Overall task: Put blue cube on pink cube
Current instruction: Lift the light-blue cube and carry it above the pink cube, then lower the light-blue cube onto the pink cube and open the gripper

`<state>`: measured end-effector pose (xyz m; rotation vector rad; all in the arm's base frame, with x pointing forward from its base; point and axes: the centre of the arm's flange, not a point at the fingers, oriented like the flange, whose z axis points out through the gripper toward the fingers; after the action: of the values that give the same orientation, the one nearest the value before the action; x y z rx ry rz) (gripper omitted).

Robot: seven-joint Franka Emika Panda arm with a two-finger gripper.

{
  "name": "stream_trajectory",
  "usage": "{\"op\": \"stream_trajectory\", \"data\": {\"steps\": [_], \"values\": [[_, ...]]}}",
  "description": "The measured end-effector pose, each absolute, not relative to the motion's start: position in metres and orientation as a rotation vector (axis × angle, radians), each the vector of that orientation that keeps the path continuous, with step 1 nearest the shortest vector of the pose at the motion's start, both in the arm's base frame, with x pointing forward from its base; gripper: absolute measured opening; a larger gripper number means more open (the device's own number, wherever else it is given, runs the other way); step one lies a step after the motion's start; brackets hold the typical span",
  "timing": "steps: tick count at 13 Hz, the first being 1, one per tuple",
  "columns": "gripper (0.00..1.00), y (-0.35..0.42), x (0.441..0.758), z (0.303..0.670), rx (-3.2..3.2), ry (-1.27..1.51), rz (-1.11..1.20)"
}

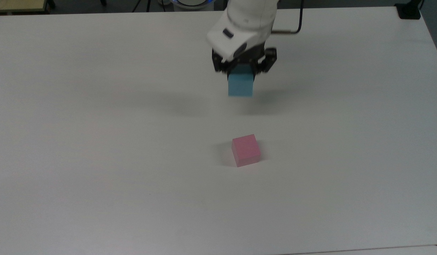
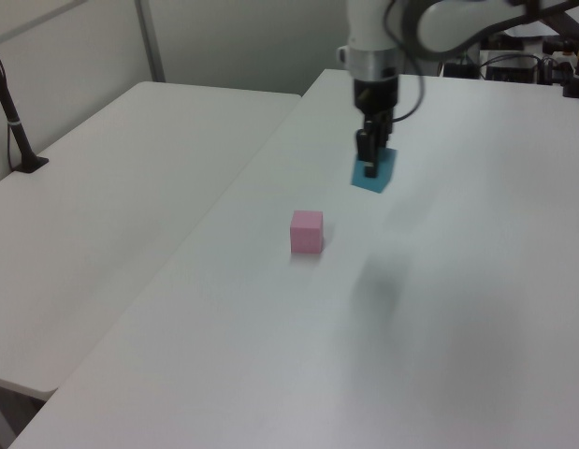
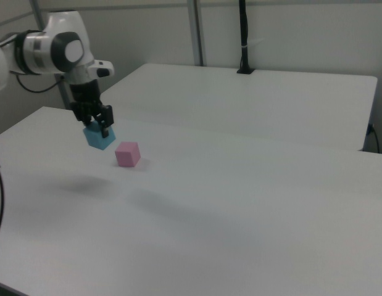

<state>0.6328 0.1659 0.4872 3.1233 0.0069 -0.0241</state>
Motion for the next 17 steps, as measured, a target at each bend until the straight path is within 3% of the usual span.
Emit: {"op": "stream_trajectory", "data": {"steps": [2, 6, 17], "values": [[0.57, 0.16, 0.677, 0.467, 3.125, -0.025, -0.001], [0.57, 0.153, 0.71, 0.438, 3.12, -0.057, -0.001], [0.57, 0.185, 0.73, 0.407, 3.091, -0.023, 0.115]]}}
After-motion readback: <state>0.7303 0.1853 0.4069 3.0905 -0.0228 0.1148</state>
